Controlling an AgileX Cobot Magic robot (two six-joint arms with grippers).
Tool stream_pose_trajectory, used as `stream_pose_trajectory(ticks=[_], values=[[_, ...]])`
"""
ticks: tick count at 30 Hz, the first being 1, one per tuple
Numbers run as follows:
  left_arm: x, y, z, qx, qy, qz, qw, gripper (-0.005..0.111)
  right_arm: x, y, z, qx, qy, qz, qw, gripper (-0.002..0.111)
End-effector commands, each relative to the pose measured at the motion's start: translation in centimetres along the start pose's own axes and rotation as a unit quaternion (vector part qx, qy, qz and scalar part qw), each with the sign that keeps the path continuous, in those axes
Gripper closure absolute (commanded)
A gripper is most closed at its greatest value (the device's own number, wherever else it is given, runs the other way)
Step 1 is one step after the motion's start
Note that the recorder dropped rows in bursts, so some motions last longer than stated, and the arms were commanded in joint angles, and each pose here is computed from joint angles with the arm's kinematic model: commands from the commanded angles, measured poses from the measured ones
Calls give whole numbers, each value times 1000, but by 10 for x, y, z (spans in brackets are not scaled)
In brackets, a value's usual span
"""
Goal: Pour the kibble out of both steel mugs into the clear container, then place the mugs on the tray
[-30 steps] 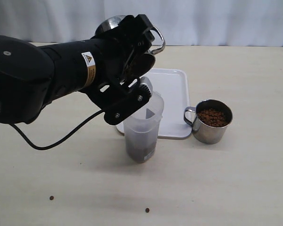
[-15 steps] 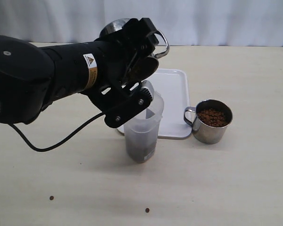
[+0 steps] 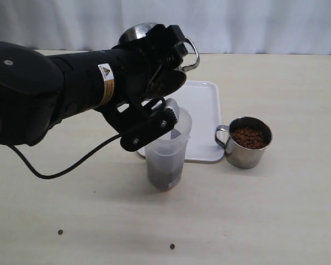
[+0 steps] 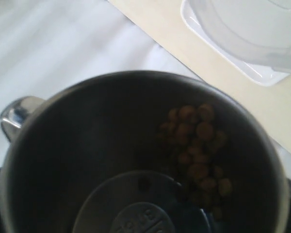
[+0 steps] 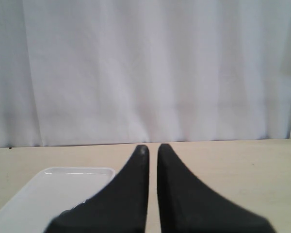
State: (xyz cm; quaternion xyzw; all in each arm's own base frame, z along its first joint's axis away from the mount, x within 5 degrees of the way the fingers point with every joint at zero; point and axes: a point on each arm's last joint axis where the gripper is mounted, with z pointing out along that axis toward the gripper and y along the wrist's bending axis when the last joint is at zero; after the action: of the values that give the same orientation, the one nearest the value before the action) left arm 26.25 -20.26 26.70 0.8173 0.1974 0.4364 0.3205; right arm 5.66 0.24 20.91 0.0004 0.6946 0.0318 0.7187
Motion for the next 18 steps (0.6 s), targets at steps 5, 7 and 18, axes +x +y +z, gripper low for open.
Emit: stream_pose_trajectory(ticks=[5, 7, 18], values=[[2, 5, -2, -7, 4, 9, 1000, 107, -1, 0, 0, -2, -7, -2, 1000, 103], [2, 5, -2, -7, 4, 9, 1000, 107, -1, 0, 0, -2, -7, -2, 1000, 103], [-6, 10, -5, -15, -3, 15, 1000, 107, -1, 0, 0, -2, -7, -2, 1000, 103]])
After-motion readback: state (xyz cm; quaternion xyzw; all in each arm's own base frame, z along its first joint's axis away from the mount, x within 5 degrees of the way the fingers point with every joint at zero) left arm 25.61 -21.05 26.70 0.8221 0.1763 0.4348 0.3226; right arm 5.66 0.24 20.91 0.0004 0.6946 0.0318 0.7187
